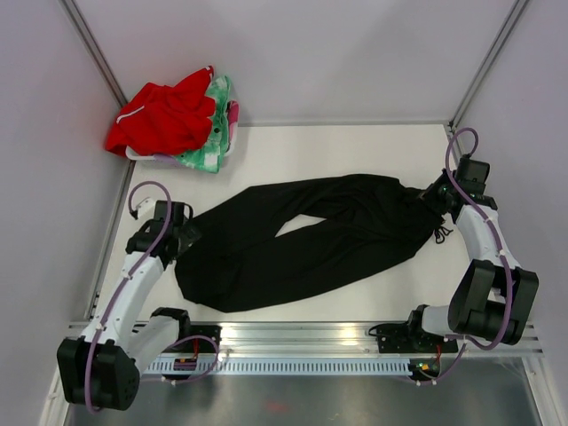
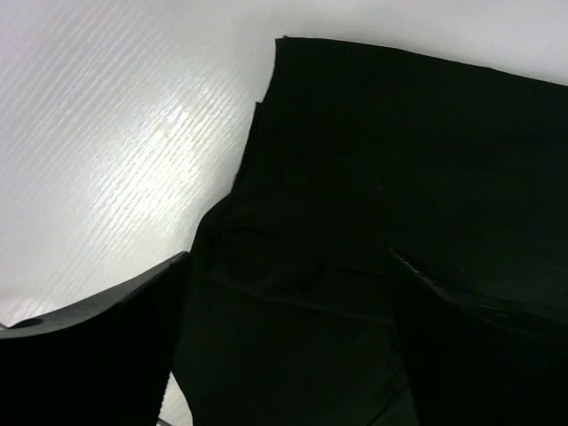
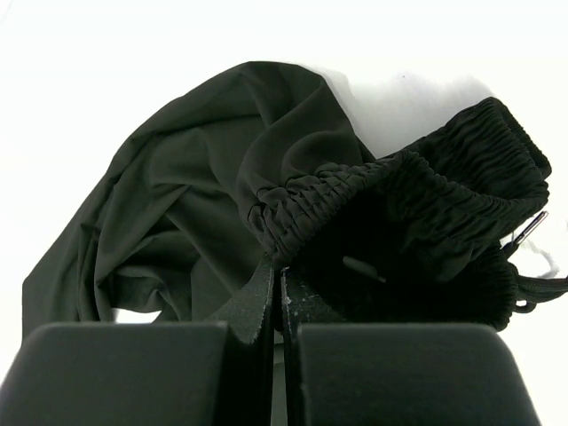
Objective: Fold and stack the trousers
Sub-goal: Flatten the trousers out
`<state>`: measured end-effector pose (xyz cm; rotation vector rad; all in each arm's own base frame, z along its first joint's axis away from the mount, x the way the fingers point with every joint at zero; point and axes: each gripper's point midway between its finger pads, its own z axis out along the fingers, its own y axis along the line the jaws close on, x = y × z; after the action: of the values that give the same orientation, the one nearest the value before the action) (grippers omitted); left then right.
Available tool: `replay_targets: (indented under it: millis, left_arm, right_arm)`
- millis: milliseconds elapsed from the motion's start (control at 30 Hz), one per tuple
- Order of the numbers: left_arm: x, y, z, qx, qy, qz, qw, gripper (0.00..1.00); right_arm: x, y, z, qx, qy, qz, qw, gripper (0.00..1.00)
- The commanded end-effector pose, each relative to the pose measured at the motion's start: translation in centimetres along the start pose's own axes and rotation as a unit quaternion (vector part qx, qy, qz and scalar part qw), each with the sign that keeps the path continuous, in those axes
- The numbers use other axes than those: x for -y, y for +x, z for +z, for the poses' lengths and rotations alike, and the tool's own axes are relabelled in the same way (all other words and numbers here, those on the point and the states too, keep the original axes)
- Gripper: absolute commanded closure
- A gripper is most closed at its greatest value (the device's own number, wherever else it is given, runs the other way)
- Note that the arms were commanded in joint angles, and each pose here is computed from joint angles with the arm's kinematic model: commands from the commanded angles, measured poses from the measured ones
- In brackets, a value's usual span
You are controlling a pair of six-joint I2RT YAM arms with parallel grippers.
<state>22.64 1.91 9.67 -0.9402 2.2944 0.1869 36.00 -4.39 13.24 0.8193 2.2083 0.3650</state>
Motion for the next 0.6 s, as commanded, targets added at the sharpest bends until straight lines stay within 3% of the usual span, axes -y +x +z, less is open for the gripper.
replay_targets:
  millis: [0,133,200,333,567]
  left_arm:
    - [1.9,-2.5,-1.3,0.025,0.043,-0.041,0.998,0.0]
    - [2.2,-5.9,0.1,0.039,0.037,-0.013,0.998,0.0]
    - [1.3,-7.3,1.8,0.021,0.029,-0.046,0.998,0.0]
    - [2.2,-6.3,6.0,-0.031,0.039,-0.057,0.997,0.06]
    - [3.6,-4.9,9.8,-0.071,0.076,-0.072,0.992,0.18]
  right_arm:
    - [-0.2,-1.0,0.2,0.019,-0.002,-0.002,1.0,1.0]
    - [-0.5,-1.2,0.1,0.017,-0.007,-0.007,1.0,1.0]
    - [-0.6,-1.3,0.2,0.019,-0.011,-0.006,1.0,1.0]
    - [-0.8,-1.3,0.4,0.016,-0.016,-0.004,1.0,1.0]
    - [0.0,-1.0,1.1,0.014,-0.004,-0.005,1.0,0.99]
